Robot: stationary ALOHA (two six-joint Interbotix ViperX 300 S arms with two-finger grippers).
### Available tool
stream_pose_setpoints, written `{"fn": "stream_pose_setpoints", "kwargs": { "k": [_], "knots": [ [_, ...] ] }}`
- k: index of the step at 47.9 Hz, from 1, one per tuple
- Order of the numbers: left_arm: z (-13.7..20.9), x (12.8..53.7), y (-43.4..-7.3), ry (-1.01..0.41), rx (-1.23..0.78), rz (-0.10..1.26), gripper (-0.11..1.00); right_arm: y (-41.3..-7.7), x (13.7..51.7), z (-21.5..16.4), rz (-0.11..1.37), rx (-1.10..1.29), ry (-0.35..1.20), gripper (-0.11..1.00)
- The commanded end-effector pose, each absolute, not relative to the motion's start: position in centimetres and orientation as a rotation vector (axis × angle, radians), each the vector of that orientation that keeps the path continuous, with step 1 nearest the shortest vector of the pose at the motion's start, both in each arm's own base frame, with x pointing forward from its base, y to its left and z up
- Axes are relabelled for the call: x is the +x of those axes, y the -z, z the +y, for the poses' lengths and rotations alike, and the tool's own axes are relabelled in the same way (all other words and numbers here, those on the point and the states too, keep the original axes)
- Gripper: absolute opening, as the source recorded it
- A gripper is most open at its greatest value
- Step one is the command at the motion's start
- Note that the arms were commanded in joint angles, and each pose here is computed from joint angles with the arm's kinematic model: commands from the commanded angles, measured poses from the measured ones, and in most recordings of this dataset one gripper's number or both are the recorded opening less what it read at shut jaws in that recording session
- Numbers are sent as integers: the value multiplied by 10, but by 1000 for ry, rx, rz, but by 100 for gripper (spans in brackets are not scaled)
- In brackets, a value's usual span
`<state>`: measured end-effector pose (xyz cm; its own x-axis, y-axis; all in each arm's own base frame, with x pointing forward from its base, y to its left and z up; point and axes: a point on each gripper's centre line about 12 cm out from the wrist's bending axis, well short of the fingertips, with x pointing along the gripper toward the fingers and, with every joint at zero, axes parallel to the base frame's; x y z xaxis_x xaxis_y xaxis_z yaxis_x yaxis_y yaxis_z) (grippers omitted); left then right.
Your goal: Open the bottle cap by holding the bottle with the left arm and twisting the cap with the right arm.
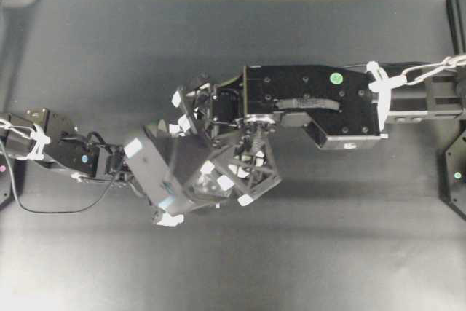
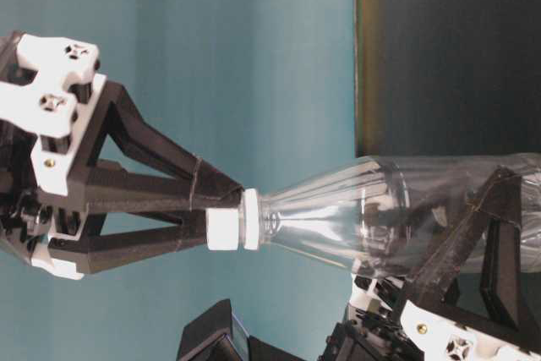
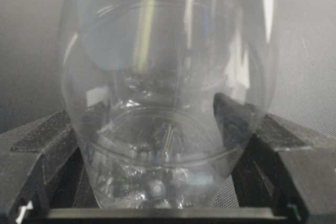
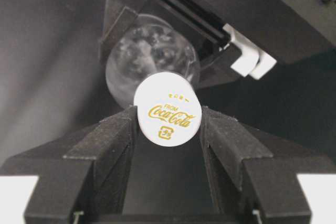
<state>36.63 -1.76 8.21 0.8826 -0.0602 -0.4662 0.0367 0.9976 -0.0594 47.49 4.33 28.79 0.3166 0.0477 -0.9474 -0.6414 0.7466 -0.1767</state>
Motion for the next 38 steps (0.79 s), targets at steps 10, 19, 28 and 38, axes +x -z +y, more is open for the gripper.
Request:
{"fn": "stream_pose_setpoints", "kwargs": {
  "k": [10,19,28,38],
  "knots": [
    [-22,364,-72,59,-54,550,81,-289,475,43,1122,-745,-584,37],
    [-22,366,-71,57,-51,573,81,-289,474,44,1122,-765,-609,37],
    [-22,366,-70,57,-51,578,81,-287,471,44,1128,-759,-607,37],
    [-22,364,-70,57,-51,582,81,-286,470,42,1134,-732,-586,37]
  ]
}}
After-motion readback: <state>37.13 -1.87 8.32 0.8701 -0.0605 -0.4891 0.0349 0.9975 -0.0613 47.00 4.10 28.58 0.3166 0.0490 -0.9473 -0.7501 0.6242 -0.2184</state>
